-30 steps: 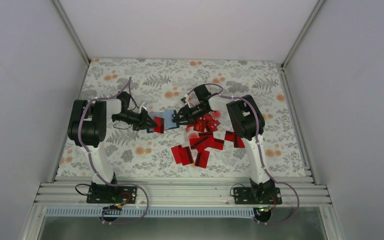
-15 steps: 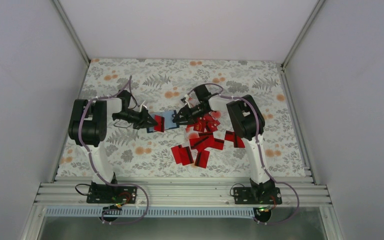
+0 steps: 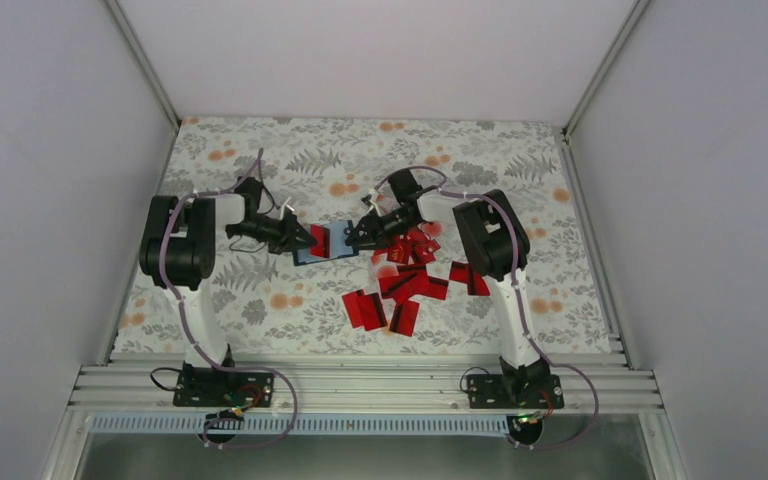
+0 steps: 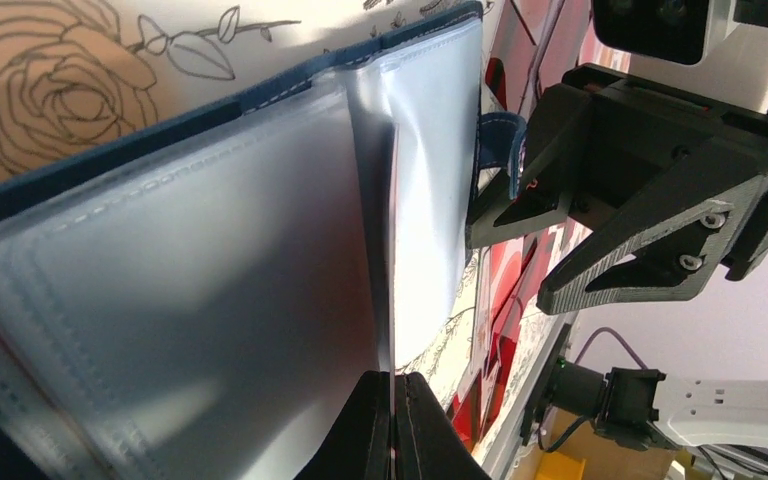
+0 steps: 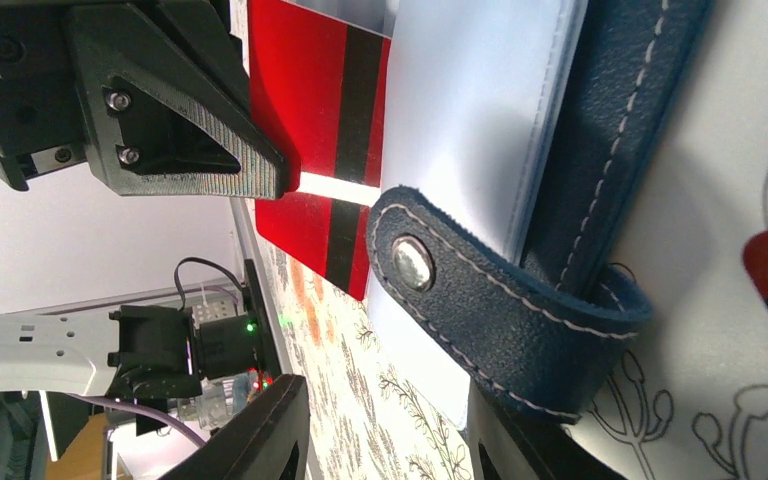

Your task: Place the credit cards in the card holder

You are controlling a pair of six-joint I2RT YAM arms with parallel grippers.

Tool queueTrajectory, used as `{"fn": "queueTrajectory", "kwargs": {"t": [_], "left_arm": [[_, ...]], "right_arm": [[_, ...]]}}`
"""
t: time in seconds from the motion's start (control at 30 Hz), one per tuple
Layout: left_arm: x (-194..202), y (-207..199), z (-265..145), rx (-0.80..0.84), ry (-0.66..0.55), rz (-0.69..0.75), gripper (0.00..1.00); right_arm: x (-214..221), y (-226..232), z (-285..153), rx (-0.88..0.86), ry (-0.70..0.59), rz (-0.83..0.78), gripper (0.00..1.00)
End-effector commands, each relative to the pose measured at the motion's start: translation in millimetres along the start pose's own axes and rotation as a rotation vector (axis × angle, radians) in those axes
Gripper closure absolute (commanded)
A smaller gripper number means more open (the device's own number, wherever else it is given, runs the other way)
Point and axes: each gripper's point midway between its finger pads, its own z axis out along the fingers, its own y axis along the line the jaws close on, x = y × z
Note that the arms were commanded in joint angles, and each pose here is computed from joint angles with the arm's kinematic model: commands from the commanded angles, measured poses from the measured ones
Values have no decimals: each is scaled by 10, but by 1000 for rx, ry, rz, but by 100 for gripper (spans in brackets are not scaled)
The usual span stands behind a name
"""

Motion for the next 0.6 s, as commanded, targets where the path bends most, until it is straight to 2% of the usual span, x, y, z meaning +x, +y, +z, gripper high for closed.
{"fn": "queueTrajectory", "kwargs": {"t": [0.0,0.57], "left_arm": [[-80,-38,46,36,-10,19,98],[-111,-32,132,62,-11,63,98]], "right_arm": [[266,-533,81,149,50,137,59],[267,-562,99,145,60,146,59]]}}
